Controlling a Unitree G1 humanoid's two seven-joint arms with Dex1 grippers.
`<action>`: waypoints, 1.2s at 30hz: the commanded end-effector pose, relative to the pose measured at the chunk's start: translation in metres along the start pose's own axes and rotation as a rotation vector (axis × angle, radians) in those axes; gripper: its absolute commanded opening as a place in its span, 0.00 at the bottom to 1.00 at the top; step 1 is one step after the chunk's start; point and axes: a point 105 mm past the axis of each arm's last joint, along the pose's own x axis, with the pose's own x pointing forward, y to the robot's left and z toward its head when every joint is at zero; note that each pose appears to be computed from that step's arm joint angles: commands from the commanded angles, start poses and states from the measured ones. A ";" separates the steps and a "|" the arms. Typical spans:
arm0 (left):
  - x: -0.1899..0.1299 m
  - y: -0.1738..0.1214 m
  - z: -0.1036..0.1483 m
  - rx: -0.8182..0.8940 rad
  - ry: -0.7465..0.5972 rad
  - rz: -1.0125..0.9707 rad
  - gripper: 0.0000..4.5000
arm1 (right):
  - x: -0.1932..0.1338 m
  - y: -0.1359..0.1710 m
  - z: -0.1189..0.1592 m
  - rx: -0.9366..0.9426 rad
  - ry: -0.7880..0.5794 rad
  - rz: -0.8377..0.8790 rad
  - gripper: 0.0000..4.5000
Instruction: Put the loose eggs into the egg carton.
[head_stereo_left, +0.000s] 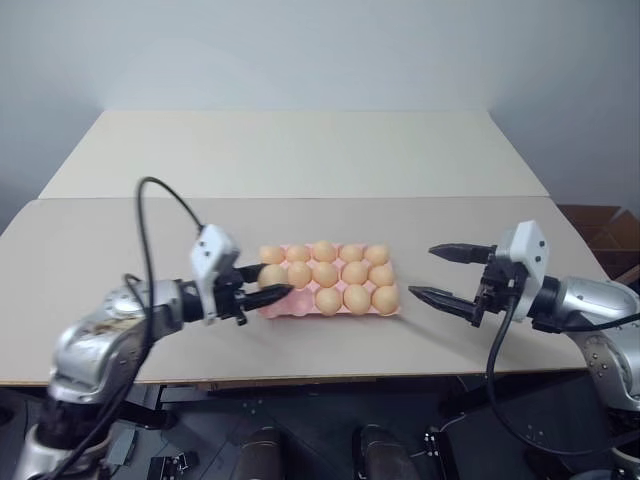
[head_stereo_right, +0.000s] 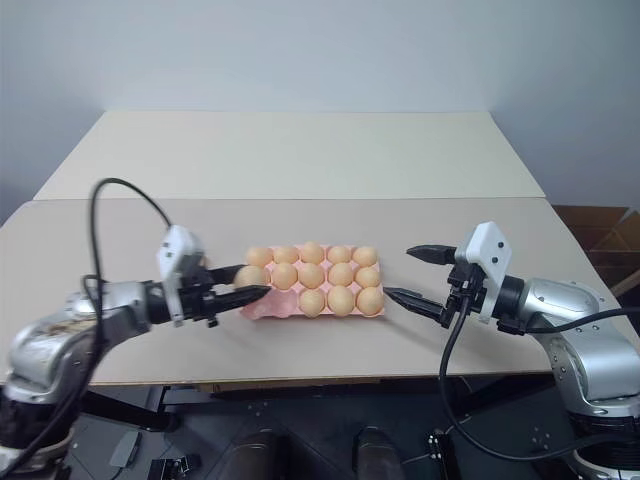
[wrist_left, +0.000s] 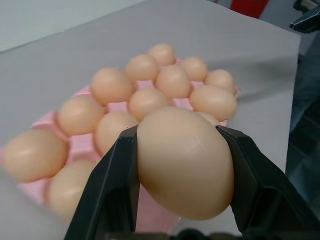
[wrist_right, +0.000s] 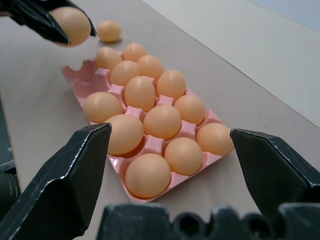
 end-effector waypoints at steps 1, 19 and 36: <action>0.013 0.000 0.002 0.035 0.031 -0.008 0.52 | -0.001 -0.001 0.011 -0.039 -0.022 -0.008 1.00; -0.065 0.030 0.027 0.200 -0.037 0.168 0.99 | -0.004 0.005 0.013 -0.032 -0.030 -0.006 1.00; -0.194 0.014 -0.016 0.136 -0.020 0.386 0.99 | -0.009 0.005 0.004 -0.008 -0.006 0.079 1.00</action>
